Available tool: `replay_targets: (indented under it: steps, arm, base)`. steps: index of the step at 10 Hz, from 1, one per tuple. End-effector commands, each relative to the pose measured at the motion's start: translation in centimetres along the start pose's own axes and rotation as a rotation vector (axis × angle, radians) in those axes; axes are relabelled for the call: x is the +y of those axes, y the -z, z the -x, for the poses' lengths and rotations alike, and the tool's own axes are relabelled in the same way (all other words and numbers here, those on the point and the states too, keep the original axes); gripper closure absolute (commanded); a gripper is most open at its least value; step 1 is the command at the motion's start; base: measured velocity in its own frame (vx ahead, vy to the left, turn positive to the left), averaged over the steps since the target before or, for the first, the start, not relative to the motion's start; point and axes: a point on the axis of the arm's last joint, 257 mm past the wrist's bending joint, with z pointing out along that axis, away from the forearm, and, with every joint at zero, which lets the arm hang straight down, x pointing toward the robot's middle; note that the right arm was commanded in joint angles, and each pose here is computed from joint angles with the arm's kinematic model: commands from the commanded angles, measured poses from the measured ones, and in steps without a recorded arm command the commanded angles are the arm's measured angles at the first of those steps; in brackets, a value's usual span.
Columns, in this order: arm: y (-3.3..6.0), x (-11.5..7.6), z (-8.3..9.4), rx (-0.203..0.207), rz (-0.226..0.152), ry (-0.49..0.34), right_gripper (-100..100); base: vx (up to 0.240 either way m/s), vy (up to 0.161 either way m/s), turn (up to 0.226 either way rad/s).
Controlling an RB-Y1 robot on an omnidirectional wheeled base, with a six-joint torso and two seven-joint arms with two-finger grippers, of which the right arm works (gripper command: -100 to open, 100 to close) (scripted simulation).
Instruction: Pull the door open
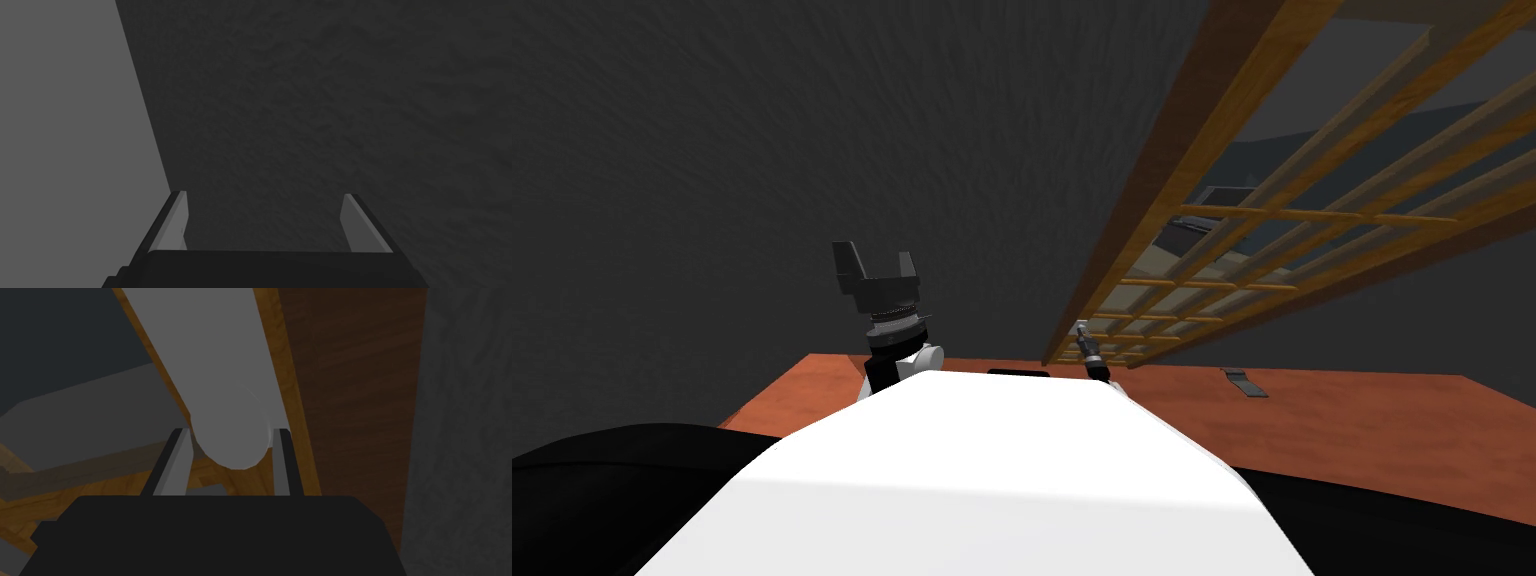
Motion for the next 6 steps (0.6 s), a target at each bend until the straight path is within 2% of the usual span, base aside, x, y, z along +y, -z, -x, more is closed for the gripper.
replay_targets:
  steps: [1, 2, 6]
  arm:
    - [-0.01, 0.33, -0.29, 0.001, -0.003, -0.064, 100]
    - [-0.01, 0.33, -0.29, 0.001, -0.003, -0.072, 100]
    - [-0.05, -0.21, 0.02, -0.013, -0.023, -0.189, 100]
  base:
    - [-0.045, -0.017, 0.1]
    - [-0.026, -0.017, 0.031]
    - [-0.038, -0.017, 0.076]
